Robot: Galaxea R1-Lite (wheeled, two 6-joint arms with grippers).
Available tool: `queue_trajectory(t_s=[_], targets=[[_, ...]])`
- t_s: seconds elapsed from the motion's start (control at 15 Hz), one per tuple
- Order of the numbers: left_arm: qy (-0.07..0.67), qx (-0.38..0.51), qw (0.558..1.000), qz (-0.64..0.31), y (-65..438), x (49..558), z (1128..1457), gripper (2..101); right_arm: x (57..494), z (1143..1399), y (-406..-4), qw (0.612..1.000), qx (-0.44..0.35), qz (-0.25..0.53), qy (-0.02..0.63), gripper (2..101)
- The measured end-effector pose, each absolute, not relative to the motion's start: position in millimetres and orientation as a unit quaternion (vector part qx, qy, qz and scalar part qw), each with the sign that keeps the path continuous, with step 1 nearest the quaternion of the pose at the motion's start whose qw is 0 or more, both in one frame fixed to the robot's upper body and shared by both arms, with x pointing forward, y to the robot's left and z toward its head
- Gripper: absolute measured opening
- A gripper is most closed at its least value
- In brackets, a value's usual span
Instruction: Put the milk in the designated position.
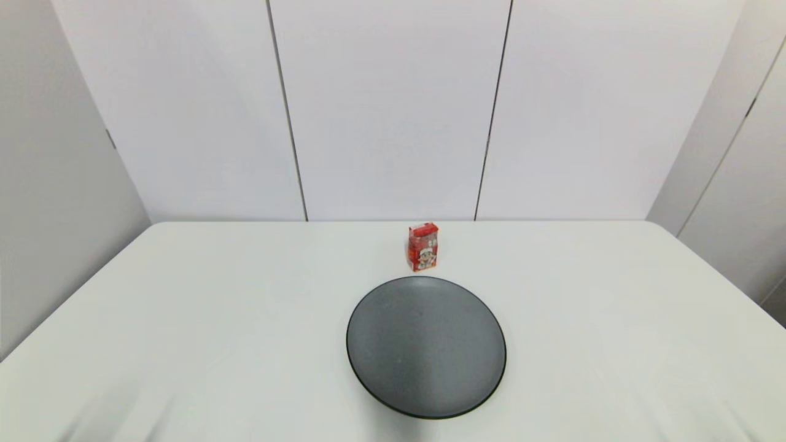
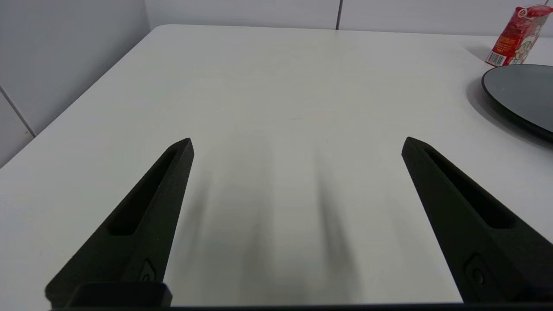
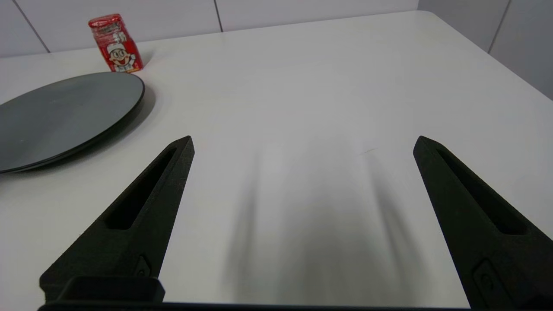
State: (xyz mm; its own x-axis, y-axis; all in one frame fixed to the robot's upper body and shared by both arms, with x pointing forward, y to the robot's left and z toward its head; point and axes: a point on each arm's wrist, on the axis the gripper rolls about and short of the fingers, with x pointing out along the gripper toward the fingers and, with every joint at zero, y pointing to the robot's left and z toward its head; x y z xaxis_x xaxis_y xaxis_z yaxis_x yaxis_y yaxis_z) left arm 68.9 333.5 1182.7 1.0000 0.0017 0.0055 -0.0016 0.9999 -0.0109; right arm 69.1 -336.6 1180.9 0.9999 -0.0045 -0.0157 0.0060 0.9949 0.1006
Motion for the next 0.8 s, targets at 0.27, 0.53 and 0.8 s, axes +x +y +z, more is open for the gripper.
queue_trajectory(t_s=[0.27, 0.53, 0.8], targets=[[-0.003, -0.005, 1.0, 0.001, 333.5, 69.0, 1182.7, 97.8, 69.1, 1180.8, -336.6, 0.999, 0.049, -0.002, 0.008, 100.5], [-0.003, -0.005, 1.0, 0.001, 333.5, 69.0, 1182.7, 97.8, 69.1, 1181.1, -336.7, 0.999, 0.049, -0.005, 0.006, 100.5], [-0.002, -0.005, 1.0, 0.001, 333.5, 69.0, 1182.7, 97.8, 69.1, 1180.8, -336.9, 0.999, 0.051, -0.008, 0.008, 100.5]])
